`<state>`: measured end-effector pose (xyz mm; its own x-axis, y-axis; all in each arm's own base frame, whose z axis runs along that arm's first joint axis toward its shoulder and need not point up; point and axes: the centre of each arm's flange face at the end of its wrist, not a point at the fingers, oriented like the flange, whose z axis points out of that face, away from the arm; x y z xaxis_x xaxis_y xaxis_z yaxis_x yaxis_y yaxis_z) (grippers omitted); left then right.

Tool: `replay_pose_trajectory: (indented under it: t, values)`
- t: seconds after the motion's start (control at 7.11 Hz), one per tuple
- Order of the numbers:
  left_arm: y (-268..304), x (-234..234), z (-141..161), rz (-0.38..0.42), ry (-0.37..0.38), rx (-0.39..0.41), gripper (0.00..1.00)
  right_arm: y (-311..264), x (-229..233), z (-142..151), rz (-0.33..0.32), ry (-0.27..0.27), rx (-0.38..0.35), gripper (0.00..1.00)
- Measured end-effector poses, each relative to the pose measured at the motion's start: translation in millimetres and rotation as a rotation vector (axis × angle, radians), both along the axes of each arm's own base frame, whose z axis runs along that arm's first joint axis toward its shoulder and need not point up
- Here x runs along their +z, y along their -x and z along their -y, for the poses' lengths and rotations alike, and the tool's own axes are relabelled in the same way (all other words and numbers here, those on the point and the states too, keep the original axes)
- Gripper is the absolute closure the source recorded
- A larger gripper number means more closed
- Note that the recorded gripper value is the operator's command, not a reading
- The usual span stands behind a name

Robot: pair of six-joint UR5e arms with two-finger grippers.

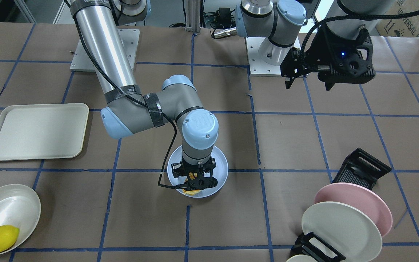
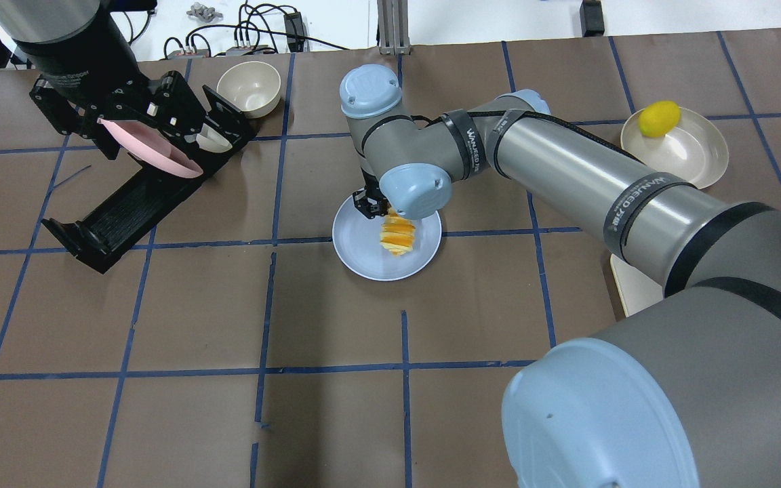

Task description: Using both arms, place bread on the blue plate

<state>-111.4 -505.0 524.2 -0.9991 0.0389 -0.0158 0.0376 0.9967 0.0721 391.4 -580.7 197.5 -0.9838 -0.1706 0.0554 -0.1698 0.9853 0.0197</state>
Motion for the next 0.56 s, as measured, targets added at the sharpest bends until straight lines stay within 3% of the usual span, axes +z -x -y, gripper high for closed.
replay_pose_trajectory:
  t: [0.14, 0.28, 0.42, 0.56]
  values:
    - [-0.1, -0.9, -0.1, 0.0, -0.002, 0.0, 0.0, 0.1, -1.4, -1.2, 0.005, 0.007, -0.002, 0.66]
    - [-0.5, -1.1, 0.1, -0.001, -0.002, 0.0, 0.0, 0.1, -2.5, -1.6, 0.006, 0.008, -0.003, 0.15]
    - [-1.4, -0.9, 0.3, -0.001, -0.001, -0.001, 0.0, 0.4, -3.8, -1.6, 0.002, 0.007, -0.003, 0.0]
    - [-2.1, -0.6, 0.4, -0.002, 0.0, -0.001, 0.0, 0.8, -5.0, -1.8, -0.002, 0.004, -0.004, 0.0]
